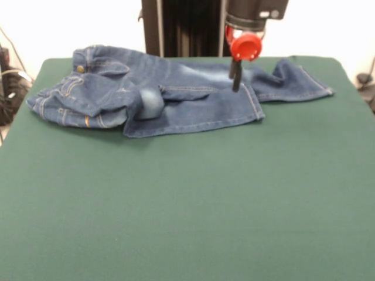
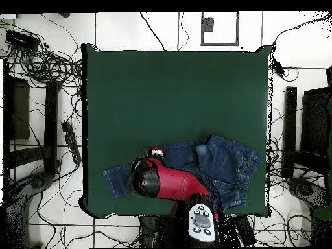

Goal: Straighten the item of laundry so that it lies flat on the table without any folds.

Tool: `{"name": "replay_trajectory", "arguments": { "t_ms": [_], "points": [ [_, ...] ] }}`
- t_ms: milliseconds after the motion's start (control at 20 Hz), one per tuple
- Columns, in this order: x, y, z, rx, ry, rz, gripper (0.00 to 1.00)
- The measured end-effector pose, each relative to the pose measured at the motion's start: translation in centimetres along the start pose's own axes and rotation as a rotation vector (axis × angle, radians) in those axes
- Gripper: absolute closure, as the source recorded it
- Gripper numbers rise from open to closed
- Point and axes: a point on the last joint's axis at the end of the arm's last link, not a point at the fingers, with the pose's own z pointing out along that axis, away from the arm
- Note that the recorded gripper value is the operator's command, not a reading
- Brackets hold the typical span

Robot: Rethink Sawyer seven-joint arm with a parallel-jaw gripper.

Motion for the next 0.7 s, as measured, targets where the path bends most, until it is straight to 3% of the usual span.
{"name": "replay_trajectory", "arguments": {
  "t_ms": [350, 700],
  "points": [
    [-0.4, 1.2, 3.8, 0.017, -0.016, -0.009, 0.00],
    [-0.1, 0.7, 8.0, 0.056, -0.022, -0.023, 0.00]
  ]
}}
